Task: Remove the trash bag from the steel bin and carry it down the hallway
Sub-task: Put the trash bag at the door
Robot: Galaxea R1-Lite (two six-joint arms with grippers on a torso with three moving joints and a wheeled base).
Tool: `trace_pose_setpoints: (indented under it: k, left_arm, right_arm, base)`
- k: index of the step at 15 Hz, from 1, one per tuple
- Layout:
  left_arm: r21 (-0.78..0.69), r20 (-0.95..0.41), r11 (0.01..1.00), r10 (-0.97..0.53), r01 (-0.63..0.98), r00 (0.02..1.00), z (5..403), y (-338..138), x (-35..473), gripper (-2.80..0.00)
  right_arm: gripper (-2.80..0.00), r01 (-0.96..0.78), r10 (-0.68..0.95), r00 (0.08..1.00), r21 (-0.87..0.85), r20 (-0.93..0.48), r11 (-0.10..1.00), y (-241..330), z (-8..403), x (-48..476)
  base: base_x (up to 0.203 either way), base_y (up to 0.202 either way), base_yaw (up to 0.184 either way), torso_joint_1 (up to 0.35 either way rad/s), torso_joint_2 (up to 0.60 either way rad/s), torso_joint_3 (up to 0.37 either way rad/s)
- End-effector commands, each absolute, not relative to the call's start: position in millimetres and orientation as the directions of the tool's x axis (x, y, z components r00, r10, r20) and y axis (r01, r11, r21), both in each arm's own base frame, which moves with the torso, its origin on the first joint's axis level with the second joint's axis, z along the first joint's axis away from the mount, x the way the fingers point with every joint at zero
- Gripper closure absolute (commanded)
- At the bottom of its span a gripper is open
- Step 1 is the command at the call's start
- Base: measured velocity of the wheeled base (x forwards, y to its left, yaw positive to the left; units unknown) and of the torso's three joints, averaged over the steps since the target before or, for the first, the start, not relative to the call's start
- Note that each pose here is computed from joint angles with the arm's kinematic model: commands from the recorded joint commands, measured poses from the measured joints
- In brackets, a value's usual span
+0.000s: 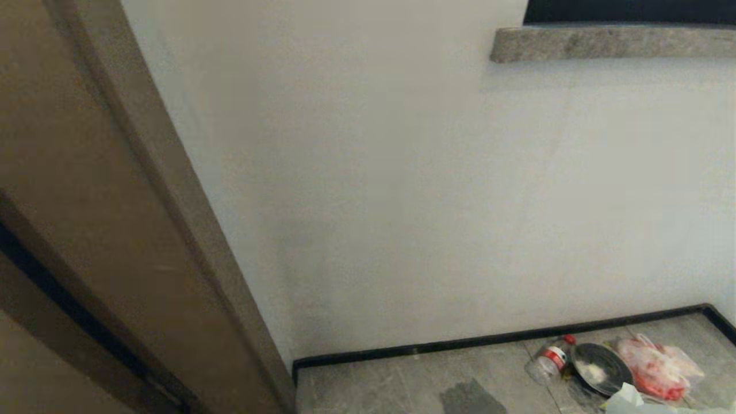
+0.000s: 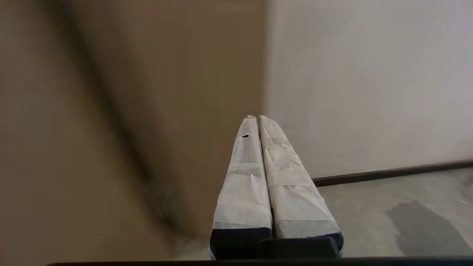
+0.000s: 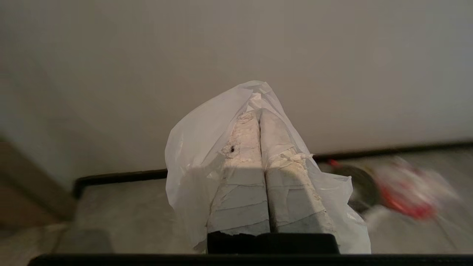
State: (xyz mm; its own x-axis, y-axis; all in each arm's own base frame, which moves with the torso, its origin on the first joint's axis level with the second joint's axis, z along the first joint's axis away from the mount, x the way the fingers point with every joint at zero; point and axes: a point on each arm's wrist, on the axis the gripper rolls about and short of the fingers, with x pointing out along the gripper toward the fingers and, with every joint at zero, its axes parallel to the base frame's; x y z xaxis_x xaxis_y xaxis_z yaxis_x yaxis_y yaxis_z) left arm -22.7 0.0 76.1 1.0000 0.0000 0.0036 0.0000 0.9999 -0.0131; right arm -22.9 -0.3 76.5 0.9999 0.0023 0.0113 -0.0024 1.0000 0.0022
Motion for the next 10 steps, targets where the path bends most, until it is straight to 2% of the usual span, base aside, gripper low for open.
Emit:
trace_pose_setpoints:
  k: [1,4,10]
  left_arm:
    - [-0.014,0.005,1.000,0.000,0.000,1.000,76.1,0.0,-22.7,0.00]
    - [-0.014,0.005,1.000,0.000,0.000,1.000,76.1,0.0,-22.7,0.00]
    - [-0.012,0.005,1.000,-0.002,0.002,1.000,76.1,0.0,-22.7,0.00]
  right_arm:
    - [0.00,-0.003,0.003,1.000,0.003,0.011,1.000,-0.3,76.4,-22.9]
    - [0.00,-0.002,0.002,1.000,0.005,0.011,1.000,-0.3,76.4,-22.9]
    - [0.00,-0.002,0.002,1.000,0.005,0.011,1.000,-0.3,76.4,-22.9]
  base:
    - [-0.001,-0.013,0.167,0.006,0.00,0.004]
    - [0.000,-0.006,0.106,0.005,0.00,0.002]
    - [0.000,0.000,0.000,0.001,0.00,-0.029]
